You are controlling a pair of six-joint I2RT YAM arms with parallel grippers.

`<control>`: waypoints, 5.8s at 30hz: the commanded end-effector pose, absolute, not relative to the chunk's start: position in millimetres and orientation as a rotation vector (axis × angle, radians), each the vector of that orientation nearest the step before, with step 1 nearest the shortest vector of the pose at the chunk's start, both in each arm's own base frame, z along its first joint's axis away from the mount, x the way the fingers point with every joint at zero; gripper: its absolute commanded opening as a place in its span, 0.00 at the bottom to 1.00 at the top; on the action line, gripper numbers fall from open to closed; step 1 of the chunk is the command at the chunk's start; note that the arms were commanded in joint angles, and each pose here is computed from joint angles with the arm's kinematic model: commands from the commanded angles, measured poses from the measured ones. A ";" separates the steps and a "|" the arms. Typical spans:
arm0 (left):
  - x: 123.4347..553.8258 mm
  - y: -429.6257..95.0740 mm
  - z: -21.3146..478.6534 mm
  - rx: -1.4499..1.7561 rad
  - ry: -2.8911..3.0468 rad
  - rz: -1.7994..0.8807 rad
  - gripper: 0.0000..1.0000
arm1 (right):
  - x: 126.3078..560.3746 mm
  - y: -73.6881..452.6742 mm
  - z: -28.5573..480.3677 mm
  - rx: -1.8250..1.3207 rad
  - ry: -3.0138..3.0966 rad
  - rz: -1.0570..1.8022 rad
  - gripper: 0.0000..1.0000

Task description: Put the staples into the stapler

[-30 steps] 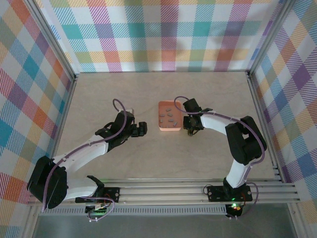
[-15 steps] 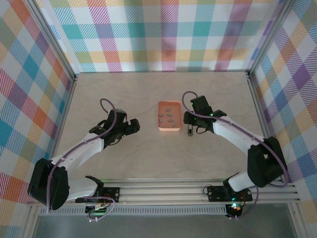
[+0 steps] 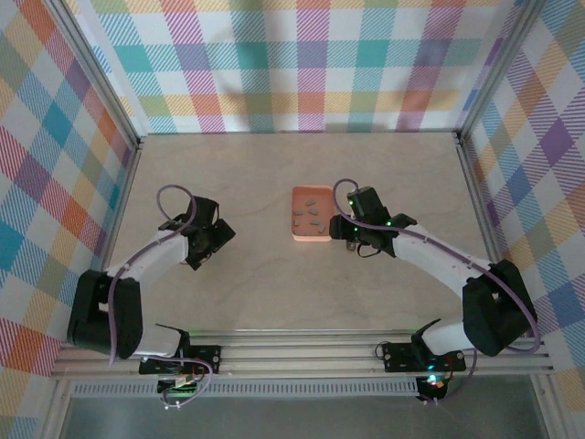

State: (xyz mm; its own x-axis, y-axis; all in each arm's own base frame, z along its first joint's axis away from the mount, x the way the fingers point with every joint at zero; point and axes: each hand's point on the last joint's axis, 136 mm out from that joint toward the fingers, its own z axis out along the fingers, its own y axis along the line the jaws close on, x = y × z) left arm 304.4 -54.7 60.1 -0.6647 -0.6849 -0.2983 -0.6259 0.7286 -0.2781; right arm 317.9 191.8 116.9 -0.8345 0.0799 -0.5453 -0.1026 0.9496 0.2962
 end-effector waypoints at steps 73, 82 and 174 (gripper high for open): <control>280.2 -228.8 207.2 0.848 1.863 -0.678 0.04 | 270.0 280.0 224.5 -0.265 2.041 1.137 0.62; 263.6 -232.7 200.6 0.986 1.772 -0.619 0.04 | 253.9 315.7 238.0 -0.290 1.976 1.259 0.64; 172.8 -281.3 220.0 1.720 1.438 -0.792 0.53 | 160.0 318.8 227.2 -1.632 1.260 0.895 0.05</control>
